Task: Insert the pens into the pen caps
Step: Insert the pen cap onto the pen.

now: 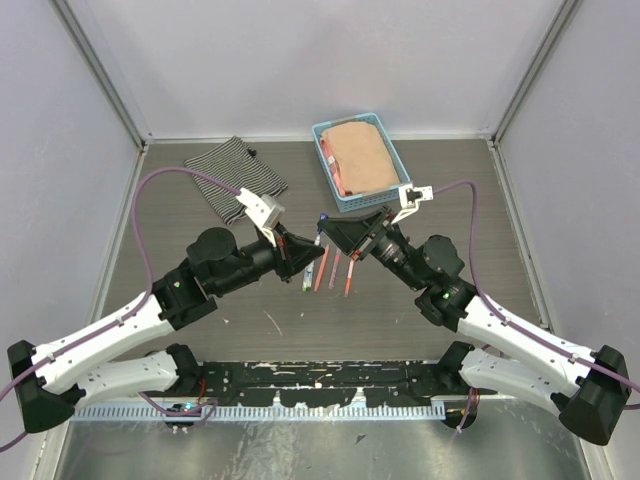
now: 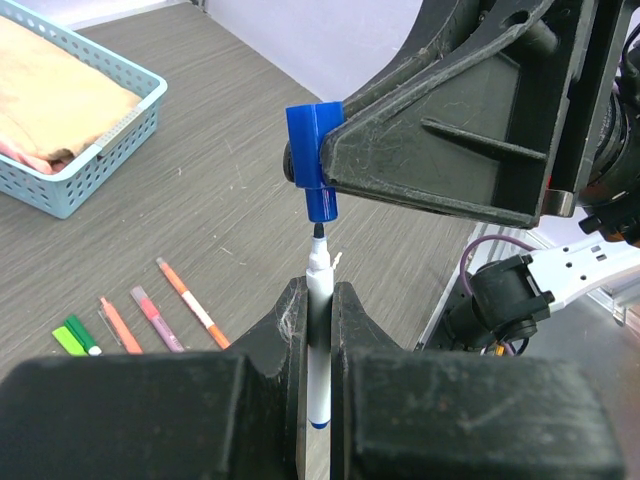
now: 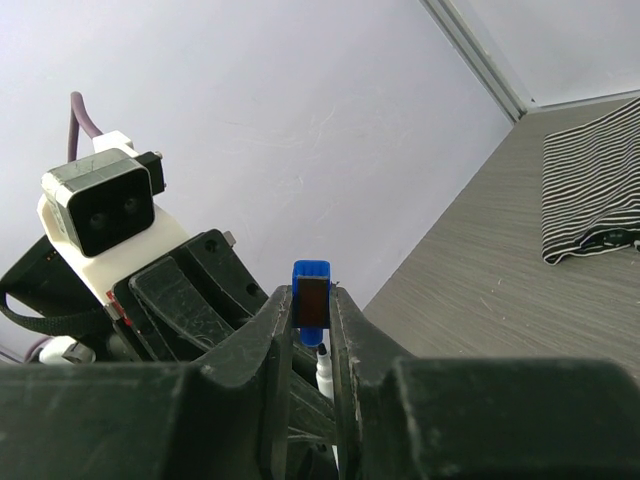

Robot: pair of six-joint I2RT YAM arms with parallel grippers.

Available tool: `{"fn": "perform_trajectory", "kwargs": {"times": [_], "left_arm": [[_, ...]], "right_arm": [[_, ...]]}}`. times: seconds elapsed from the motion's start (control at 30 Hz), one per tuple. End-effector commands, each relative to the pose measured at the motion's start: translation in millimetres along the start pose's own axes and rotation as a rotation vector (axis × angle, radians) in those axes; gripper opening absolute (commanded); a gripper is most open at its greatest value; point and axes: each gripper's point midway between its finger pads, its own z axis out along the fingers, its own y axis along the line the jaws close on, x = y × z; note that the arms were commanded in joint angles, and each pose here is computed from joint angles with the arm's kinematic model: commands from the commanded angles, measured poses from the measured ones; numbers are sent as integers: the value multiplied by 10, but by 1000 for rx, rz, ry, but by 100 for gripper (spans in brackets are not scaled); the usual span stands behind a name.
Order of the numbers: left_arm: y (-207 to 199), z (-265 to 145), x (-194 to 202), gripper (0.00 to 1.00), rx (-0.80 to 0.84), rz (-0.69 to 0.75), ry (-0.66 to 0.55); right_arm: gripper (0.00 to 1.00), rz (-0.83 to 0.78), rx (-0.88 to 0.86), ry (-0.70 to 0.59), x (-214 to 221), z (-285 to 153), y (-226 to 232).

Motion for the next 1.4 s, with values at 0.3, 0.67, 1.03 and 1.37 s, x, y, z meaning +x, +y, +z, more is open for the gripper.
{"fn": "perform_trajectory", "kwargs": {"times": [0.3, 0.67, 1.03, 1.37], "left_arm": [[-75, -12, -231, 0, 16, 18, -66], [-63, -13, -238, 0, 9, 18, -67], [-55, -4, -235, 0, 5, 18, -65], [-53, -1, -237, 0, 3, 19, -64]], "right_arm": [[0, -9, -33, -44, -172, -12, 144], [0, -8, -37, -32, -149, -33, 151], [0, -11, -49, 9, -48, -58, 138], [0, -12, -16, 36, 47, -43, 28]]}}
